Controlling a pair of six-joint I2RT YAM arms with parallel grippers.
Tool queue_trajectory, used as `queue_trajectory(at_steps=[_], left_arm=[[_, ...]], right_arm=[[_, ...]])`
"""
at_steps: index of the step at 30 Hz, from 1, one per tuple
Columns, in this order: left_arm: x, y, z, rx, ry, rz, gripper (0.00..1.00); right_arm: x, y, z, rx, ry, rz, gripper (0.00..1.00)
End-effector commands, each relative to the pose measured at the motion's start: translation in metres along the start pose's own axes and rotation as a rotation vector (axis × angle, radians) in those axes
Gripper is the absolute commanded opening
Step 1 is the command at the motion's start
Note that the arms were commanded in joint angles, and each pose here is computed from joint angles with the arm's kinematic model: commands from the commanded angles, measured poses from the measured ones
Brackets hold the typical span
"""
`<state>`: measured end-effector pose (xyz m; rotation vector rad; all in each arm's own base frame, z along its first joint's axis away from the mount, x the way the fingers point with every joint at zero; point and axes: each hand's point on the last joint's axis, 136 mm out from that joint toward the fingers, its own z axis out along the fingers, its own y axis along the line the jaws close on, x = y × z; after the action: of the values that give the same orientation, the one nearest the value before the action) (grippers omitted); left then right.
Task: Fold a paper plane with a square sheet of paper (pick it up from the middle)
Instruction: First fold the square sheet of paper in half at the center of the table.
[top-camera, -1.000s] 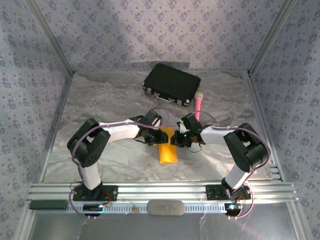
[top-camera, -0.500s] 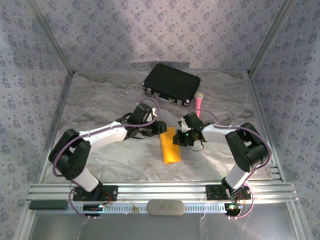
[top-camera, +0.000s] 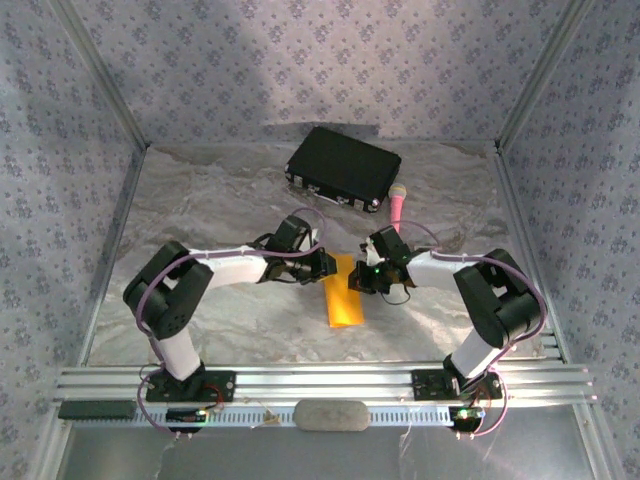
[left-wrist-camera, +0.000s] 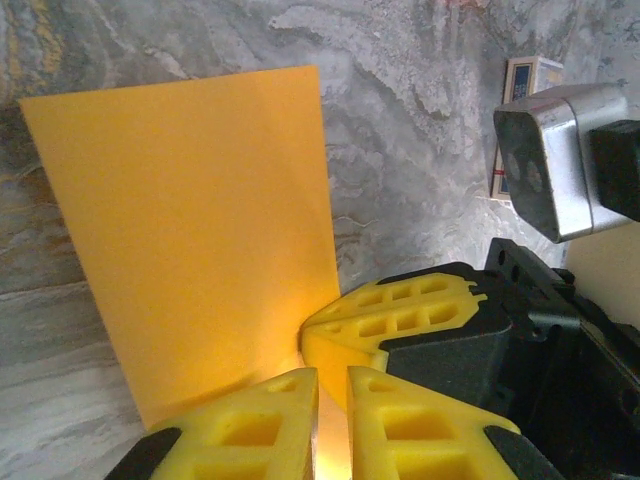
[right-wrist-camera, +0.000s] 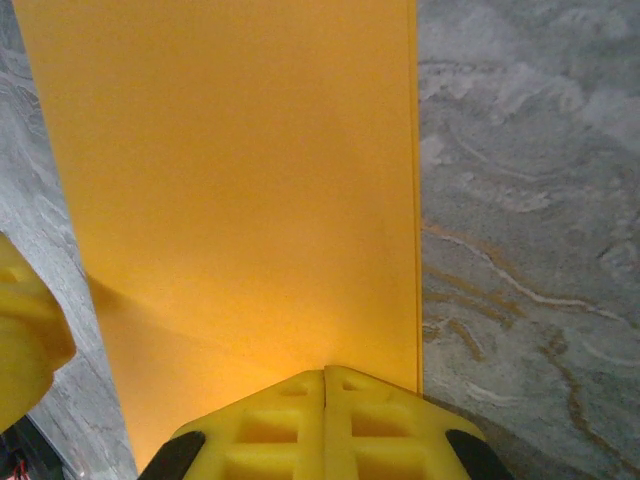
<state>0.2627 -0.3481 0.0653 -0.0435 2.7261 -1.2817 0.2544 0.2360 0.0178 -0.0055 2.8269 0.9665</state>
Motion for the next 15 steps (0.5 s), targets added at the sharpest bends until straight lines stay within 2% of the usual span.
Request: queue_trajectory(at_steps=[1,15], left_arm=[[0.001,-0.006,0.003,0.047,0.015,0.007,0.15],[0.014,0.039,0.015,-0.073,0.063,-0.010,0.11]], right_arm=[[0.022,-0.036,0.003,0.131,0.049,0.074,0.01],[0.023,-0.038,0.006,0.135,0.055,0.083,0.00]])
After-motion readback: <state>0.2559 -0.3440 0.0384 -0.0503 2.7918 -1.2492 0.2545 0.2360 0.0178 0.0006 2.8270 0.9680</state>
